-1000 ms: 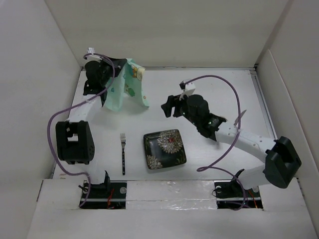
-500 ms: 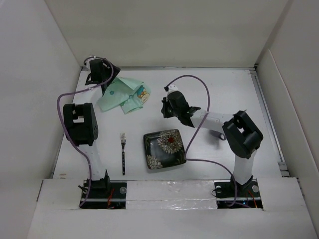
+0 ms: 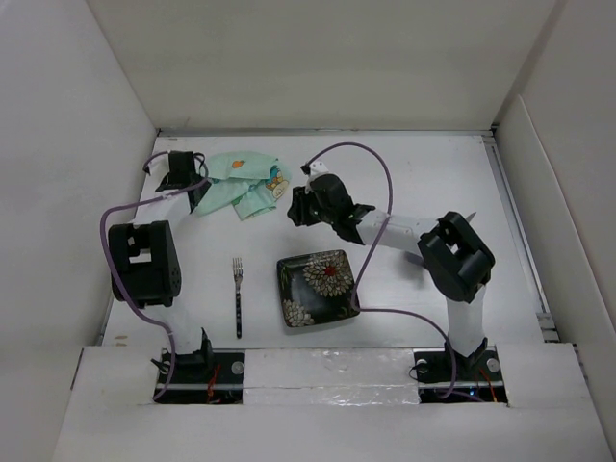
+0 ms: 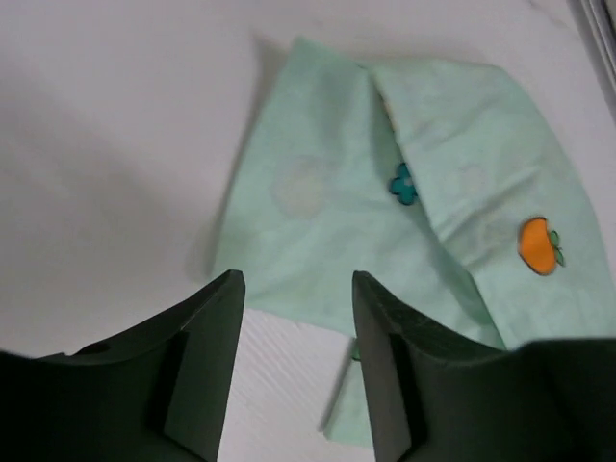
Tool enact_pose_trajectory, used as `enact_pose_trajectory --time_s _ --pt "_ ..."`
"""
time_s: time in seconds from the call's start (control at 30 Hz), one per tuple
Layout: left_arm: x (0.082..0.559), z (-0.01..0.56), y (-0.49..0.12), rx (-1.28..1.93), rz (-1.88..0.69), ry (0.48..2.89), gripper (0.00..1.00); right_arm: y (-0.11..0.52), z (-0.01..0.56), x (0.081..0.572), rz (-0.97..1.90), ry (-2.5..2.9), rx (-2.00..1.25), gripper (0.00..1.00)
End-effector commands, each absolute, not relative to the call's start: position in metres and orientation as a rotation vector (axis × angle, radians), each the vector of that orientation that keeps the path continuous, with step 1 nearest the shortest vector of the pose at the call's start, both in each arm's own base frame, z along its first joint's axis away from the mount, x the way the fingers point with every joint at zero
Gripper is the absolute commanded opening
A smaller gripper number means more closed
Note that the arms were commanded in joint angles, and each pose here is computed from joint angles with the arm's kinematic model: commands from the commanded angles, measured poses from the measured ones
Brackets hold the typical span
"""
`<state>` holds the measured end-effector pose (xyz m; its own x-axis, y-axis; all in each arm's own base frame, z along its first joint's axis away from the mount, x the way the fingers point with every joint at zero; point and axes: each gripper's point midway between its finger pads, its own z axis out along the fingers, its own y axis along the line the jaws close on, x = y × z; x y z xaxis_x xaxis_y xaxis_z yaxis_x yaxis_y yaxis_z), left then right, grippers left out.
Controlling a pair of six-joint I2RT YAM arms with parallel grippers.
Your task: Set the dinner table for one person
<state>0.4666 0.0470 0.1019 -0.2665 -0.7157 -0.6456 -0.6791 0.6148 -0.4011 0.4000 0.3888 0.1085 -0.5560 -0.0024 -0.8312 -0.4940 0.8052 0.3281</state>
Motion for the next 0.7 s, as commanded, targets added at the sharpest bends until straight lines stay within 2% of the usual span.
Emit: enact_pose_trajectory --time_s 0.0,0.1,0.2,0.47,0.6,0.67 --pt "0.447 0.087 0.069 -1.216 -0.036 1.969 0.48 0.403 0.153 0.397 0.763 1.945 -0.372 0.46" --pt "0.440 0.067 0.072 -1.242 -0.027 1.993 0.53 0.415 0.152 0.398 0.788 1.964 -0.421 0.52" --pt "0.441 0.048 0.076 -1.259 0.027 2.041 0.53 0.419 0.127 0.411 0.760 2.014 -0.407 0.59" --pt "0.452 0.031 0.064 -1.252 -0.046 2.092 0.53 0.437 0.077 0.441 0.743 2.163 -0.374 0.60" --pt "0.463 0.030 0.059 -1.231 -0.089 2.107 0.48 0.438 0.057 0.453 0.713 2.226 -0.311 0.60" --pt "0.464 0.030 0.061 -1.246 -0.081 2.102 0.43 0.440 0.051 0.456 0.712 2.247 -0.287 0.60"
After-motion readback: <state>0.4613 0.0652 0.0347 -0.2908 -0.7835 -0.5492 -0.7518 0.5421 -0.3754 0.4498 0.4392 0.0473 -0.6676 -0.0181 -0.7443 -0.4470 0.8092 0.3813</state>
